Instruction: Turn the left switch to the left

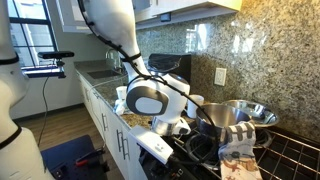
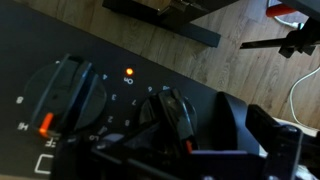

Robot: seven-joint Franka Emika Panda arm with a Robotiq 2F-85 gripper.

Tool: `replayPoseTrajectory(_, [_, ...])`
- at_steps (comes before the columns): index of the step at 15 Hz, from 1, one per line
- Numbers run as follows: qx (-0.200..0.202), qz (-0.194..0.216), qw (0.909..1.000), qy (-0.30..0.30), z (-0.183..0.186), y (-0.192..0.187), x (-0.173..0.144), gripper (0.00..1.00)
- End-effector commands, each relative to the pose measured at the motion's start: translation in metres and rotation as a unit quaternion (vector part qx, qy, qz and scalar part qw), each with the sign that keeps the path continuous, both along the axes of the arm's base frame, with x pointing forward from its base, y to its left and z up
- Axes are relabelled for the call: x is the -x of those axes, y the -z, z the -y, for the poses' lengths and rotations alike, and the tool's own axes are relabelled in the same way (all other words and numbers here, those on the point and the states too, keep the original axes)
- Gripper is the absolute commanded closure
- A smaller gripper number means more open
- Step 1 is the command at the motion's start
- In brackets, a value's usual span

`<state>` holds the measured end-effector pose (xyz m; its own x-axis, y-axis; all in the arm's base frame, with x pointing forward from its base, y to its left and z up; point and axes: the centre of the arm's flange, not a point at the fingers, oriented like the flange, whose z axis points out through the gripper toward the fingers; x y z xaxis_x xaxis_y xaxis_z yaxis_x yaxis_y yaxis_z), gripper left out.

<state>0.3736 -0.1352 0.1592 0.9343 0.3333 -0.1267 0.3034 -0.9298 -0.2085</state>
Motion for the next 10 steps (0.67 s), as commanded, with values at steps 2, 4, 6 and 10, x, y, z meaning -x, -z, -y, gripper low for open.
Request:
replayPoseTrajectory(2, [0.012,0.025,0.9994,0.019,0.001,-0.016,-0.011,0.00])
replayPoseTrajectory(4, [0.009,0.031,0.9993,0.020,0.003,-0.028,-0.016,0.00])
replayPoseTrajectory(6, [0.014,0.042,0.9988,0.022,0.005,-0.039,-0.021,0.00])
replayPoseTrajectory(10, [0.014,0.052,0.9982,0.027,0.009,-0.056,-0.027,0.00])
